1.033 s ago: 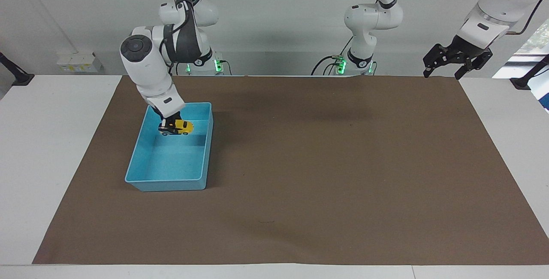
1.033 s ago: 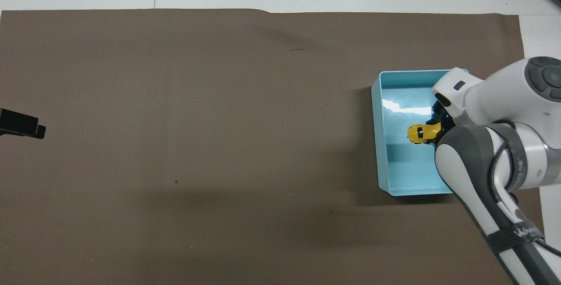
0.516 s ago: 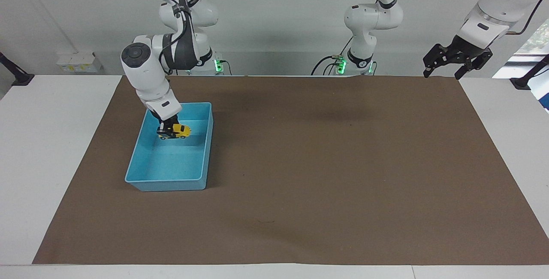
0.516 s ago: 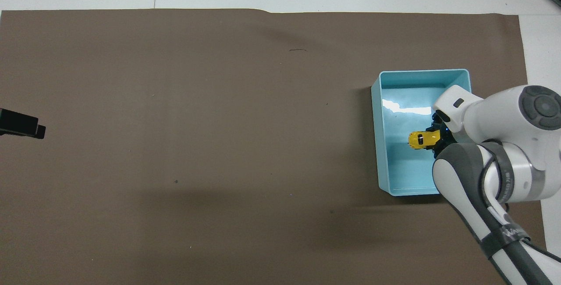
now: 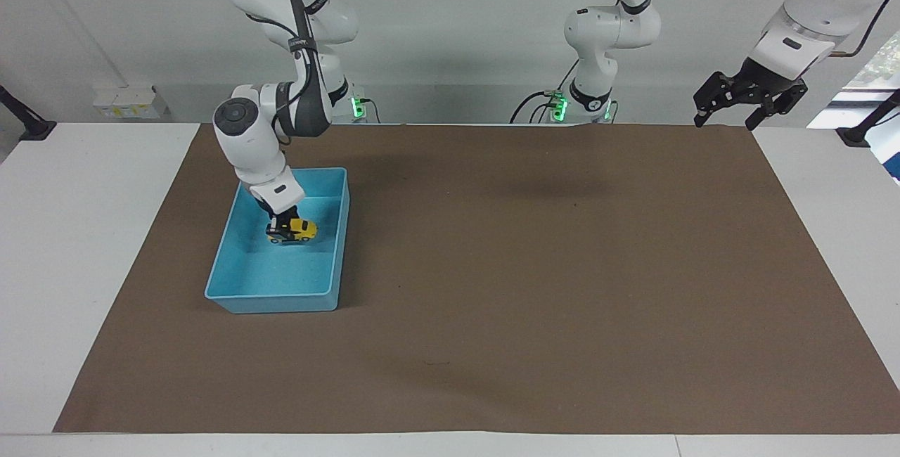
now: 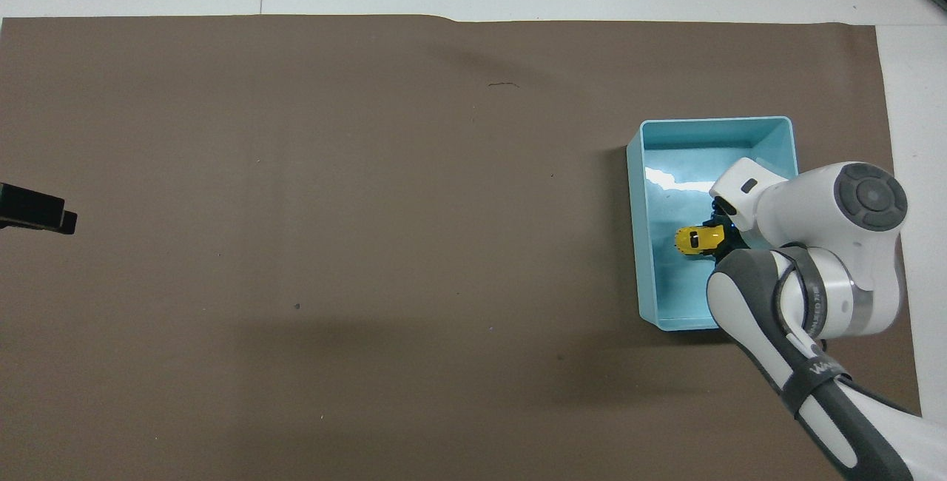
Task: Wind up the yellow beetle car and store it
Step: 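Carry the car into the blue bin and lower it with the right gripper, then open the right gripper and raise it out of the bin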
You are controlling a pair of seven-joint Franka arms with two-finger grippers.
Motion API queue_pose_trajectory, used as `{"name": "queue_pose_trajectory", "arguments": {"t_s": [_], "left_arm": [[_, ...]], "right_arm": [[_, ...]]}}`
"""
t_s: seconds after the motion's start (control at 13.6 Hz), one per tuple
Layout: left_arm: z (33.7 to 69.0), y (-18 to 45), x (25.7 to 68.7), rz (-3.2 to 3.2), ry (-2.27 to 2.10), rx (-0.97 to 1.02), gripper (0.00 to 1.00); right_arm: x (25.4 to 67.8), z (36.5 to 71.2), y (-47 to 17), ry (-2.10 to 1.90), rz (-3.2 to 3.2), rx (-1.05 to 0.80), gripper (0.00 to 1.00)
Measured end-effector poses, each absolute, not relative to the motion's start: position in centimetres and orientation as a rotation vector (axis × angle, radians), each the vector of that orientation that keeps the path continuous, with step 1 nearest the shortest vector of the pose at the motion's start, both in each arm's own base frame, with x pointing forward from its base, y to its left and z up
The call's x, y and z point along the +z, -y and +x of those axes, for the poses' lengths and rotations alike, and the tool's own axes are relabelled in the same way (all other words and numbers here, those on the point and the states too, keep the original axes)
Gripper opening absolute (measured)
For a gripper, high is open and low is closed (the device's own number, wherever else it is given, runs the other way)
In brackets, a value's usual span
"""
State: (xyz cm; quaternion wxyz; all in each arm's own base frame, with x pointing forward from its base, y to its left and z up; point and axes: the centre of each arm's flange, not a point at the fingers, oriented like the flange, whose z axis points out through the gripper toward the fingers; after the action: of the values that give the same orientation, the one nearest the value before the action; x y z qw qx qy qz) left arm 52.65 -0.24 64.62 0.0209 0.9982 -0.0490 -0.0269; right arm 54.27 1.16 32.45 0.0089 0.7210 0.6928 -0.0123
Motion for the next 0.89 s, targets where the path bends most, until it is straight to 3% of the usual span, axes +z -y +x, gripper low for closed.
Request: {"name": "queue_pose_trajectory", "arguments": {"t_s": [0.37, 0.44, 0.74, 0.89], "left_arm": [[52.7, 0.2, 64.6, 3.095, 0.152, -0.083, 1.00], [52.7, 0.2, 64.6, 3.095, 0.152, -0.083, 1.00], [52.7, 0.2, 64.6, 3.095, 0.152, -0.083, 1.00], [52.7, 0.2, 64.6, 3.095, 0.152, -0.083, 1.00]], "right_arm": [[30.8, 54.6, -1.2, -2.166, 2.252, -0.038, 0.46], [30.7, 54.6, -1.2, -2.167, 2.253, -0.040, 0.52], [30.6, 54.8, -1.1, -2.165, 2.257, -0.044, 0.98], [32.3, 55.6, -1.2, -2.172, 2.261, -0.058, 1.00]]}}
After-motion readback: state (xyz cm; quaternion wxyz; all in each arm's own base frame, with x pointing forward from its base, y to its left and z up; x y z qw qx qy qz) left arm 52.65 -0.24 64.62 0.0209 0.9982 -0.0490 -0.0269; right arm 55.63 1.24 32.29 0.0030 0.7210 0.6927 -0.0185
